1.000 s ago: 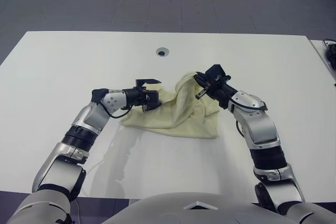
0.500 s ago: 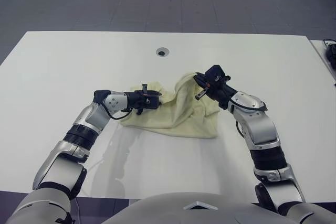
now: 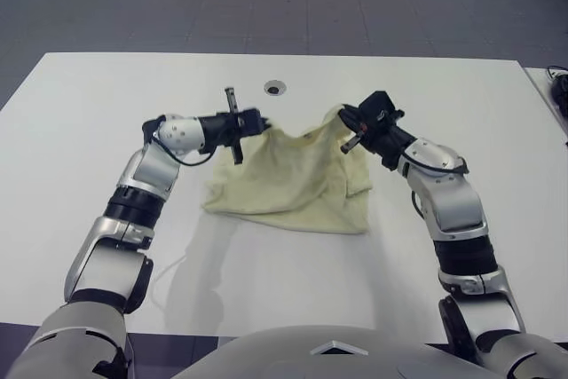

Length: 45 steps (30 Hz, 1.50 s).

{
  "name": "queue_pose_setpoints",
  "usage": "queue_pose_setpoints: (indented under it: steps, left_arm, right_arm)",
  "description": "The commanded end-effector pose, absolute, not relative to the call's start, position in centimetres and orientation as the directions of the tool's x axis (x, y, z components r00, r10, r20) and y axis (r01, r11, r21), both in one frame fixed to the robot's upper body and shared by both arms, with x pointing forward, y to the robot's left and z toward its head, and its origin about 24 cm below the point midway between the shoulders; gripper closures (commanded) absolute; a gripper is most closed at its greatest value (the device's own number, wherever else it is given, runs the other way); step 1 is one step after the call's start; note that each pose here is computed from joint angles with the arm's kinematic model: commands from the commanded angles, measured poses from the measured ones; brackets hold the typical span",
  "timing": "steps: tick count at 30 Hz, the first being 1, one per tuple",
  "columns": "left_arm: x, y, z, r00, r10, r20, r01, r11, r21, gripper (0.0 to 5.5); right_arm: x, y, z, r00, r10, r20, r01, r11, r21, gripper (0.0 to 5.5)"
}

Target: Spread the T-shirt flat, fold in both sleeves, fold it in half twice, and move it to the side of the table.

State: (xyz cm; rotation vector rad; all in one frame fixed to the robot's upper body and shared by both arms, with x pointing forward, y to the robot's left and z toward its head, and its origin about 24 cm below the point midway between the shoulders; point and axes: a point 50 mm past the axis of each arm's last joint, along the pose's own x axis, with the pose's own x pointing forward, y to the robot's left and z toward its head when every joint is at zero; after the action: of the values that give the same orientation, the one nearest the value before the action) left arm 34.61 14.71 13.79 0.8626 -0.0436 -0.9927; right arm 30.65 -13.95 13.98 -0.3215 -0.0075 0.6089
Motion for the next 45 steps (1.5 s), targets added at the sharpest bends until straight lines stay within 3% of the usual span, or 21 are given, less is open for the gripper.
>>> queue_pose_setpoints:
  steps: [1,6,11,21,25,28,31,33,37,41,45]
  left_arm:
    - [37.5,15.3,15.3,0.663,-0.661,-0.350,0.666,0.308,0.679,5.48]
    - [40.6,15.6,17.6,0.778,-0.524,-0.348,0.561,0.329,0.759,5.48]
    - [42.2,13.7,21.4,0.849,-0.456,-0.266,0.439,0.329,0.836,5.48]
    - [43.0,12.8,27.3,0.936,-0.347,-0.050,0.173,0.331,0.928,5.48]
    - [42.8,13.7,26.6,0.929,-0.360,-0.081,0.187,0.269,0.945,5.48]
    - [42.3,14.3,24.2,0.877,-0.450,-0.170,0.278,0.184,0.943,5.48]
    - [40.6,15.5,20.9,0.765,-0.583,-0.274,0.397,0.092,0.913,5.48]
    - [37.8,16.6,18.1,0.670,-0.660,-0.339,0.474,0.030,0.880,5.48]
    - [27.1,16.9,12.7,0.446,-0.727,-0.521,0.692,-0.089,0.717,5.48]
    - [20.4,15.5,9.9,0.263,-0.740,-0.619,0.810,-0.179,0.558,5.48]
    - [17.7,15.2,8.9,0.206,-0.725,-0.657,0.837,-0.217,0.502,5.48]
  right_arm:
    - [33.6,-15.1,15.5,0.845,0.527,-0.089,-0.515,0.756,-0.404,5.50]
    - [38.9,-16.6,17.3,0.890,0.444,-0.099,-0.410,0.690,-0.596,5.50]
    - [41.8,-16.5,21.0,0.925,0.379,-0.036,-0.301,0.672,-0.677,5.50]
    - [42.7,-15.3,28.5,0.934,0.284,0.214,-0.036,0.673,-0.739,5.50]
    - [42.5,-16.2,29.0,0.934,0.290,0.211,-0.012,0.612,-0.790,5.50]
    - [42.1,-18.0,26.8,0.934,0.344,0.097,-0.098,0.508,-0.856,5.50]
    - [40.1,-21.1,23.6,0.931,0.354,-0.093,-0.238,0.391,-0.889,5.50]
    - [35.8,-21.4,20.9,0.883,0.386,-0.267,-0.403,0.331,-0.853,5.50]
    - [25.5,-19.2,14.6,0.599,0.503,-0.623,-0.784,0.209,-0.584,5.50]
    - [20.3,-18.5,11.2,0.411,0.511,-0.755,-0.906,0.135,-0.402,5.50]
    - [17.2,-18.1,10.3,0.245,0.512,-0.823,-0.963,0.027,-0.269,5.50]
